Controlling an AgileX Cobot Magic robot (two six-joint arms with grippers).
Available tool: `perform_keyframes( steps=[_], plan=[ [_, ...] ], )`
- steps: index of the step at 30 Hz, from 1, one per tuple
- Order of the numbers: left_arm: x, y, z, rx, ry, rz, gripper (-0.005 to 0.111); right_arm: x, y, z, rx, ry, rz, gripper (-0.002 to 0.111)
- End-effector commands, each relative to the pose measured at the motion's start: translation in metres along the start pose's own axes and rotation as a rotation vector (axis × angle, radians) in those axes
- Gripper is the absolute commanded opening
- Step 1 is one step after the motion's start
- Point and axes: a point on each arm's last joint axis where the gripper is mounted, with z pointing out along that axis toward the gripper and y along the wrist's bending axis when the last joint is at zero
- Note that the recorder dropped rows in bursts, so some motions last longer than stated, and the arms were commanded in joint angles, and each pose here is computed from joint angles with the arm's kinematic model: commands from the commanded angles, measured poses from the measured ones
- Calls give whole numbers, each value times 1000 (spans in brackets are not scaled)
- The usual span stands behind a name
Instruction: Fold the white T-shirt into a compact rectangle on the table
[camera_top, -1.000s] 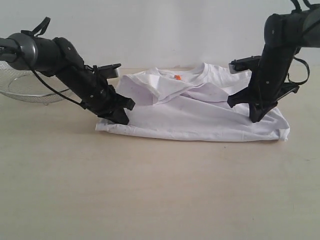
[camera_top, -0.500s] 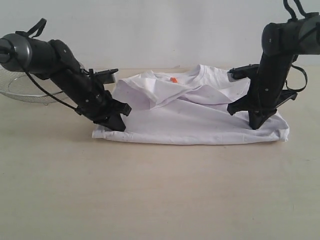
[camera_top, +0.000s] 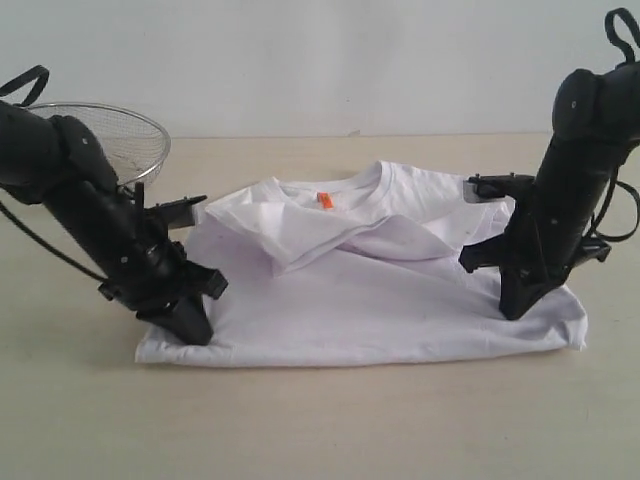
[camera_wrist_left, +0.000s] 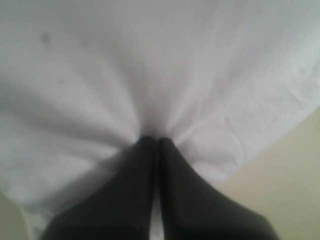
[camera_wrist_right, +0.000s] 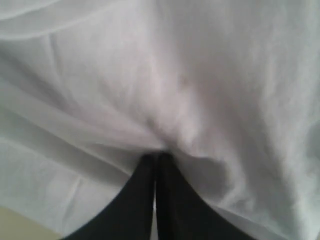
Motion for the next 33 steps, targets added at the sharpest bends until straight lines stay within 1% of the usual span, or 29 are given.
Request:
perform_keyframes(
  steps=[1, 4, 7, 9, 14, 16, 18, 21, 22, 24, 26, 28, 30, 31, 32, 33],
  plan=[
    [38, -6, -4, -3, 119, -10, 5, 39, 10, 19, -57, 227, 23, 0],
    [59, -12, -5, 13, 148, -29, 5, 52, 17, 12, -72, 236, 20, 0],
    [72, -14, -6, 10, 136, -37, 5, 61, 20, 6, -72, 226, 19, 0],
    [72, -20, -11, 33, 98, -34, 5, 63, 23, 0, -76, 199, 2, 0],
    [62, -43, -39, 138, -90, 47, 5, 61, 31, -25, -96, 56, -28, 0],
    [61, -50, -47, 163, -136, 77, 5, 62, 35, -35, -112, 18, -32, 0],
    [60, -54, -53, 170, -171, 108, 5, 64, 39, -43, -127, -14, -35, 0],
    [56, -50, -53, 126, -220, 117, 5, 64, 42, -50, -144, -61, -54, 0],
    [55, -49, -52, 121, -225, 140, 5, 65, 43, -53, -146, -71, -55, 0],
    [53, -51, -52, 126, -243, 241, 5, 65, 45, -55, -155, -80, -56, 0],
    [51, -54, -53, 144, -288, 341, 5, 64, 45, -55, -164, -89, -61, 0],
    [46, -58, -57, 143, -355, 521, 5, 63, 46, -55, -174, -107, -80, 0],
    [43, -59, -60, 99, -413, 683, 5, 62, 46, -55, -172, -116, -95, 0],
    [42, -59, -61, 71, -425, 743, 5, 62, 46, -55, -171, -119, -102, 0],
    [41, -58, -61, 40, -436, 787, 5, 61, 46, -55, -168, -126, -109, 0],
    [40, -56, -62, 15, -445, 799, 5, 61, 46, -56, -165, -133, -116, 0]
  ],
)
